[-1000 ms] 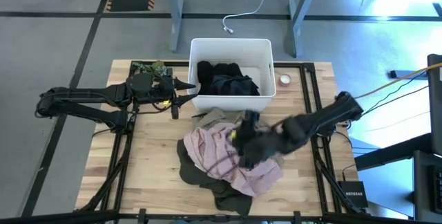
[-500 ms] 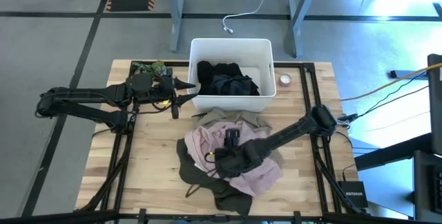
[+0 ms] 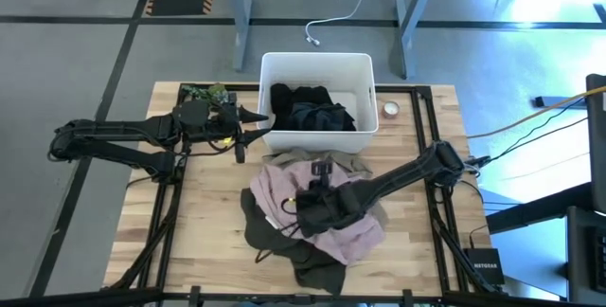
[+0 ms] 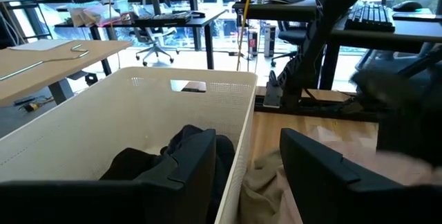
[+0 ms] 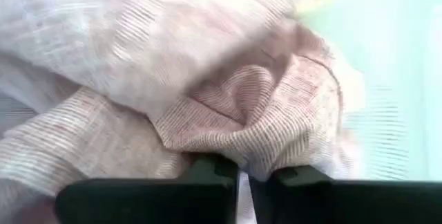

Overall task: Sort clothes
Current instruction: Put the pink polo shirt into the white laundry bin

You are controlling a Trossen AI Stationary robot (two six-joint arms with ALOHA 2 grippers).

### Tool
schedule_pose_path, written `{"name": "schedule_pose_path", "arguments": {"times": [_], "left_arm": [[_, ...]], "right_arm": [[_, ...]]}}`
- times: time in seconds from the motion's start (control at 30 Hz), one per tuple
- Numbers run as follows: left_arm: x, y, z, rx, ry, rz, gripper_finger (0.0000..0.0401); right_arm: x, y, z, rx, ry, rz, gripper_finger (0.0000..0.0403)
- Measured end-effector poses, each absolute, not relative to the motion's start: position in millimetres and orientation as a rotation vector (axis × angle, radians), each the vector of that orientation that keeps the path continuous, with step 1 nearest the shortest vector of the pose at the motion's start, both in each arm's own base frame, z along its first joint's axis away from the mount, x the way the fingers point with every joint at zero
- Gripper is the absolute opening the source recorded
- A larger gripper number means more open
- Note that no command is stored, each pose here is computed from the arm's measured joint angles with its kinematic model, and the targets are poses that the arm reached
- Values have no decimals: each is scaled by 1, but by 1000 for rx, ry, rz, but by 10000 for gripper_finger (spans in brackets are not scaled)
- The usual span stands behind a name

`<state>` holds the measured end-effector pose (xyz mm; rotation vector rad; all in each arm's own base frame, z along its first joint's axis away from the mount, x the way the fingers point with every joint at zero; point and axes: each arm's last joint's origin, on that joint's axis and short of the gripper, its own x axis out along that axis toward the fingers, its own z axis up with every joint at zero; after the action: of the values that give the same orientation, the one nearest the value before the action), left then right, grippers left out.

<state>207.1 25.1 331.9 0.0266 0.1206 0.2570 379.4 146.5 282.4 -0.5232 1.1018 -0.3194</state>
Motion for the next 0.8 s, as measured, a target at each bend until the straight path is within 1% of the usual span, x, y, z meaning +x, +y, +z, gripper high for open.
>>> {"name": "schedule_pose_path", "arguments": {"times": [0.07,0.2,0.3,0.4,0.53,0.67,0.8], "left_arm": [[207,25,332,27,121,257,157],[207,25,332,26,120,257,157],[207,25,332,28,118,257,157],[207,25,333,27,112,257,157],[207,25,333,27,112,258,157],[207,25,333,27,109,258,157],[207,25,335,25,90,259,157]], "right_arm": [[374,143,303,-535,1057,-358,10],[362,129,354,-554,901,-472,16],[353,114,391,-576,797,-557,12],[344,96,430,-578,696,-655,8],[328,64,485,-571,557,-832,11],[320,27,521,-603,469,-972,8],[312,-12,549,-537,337,-1063,7]]}}
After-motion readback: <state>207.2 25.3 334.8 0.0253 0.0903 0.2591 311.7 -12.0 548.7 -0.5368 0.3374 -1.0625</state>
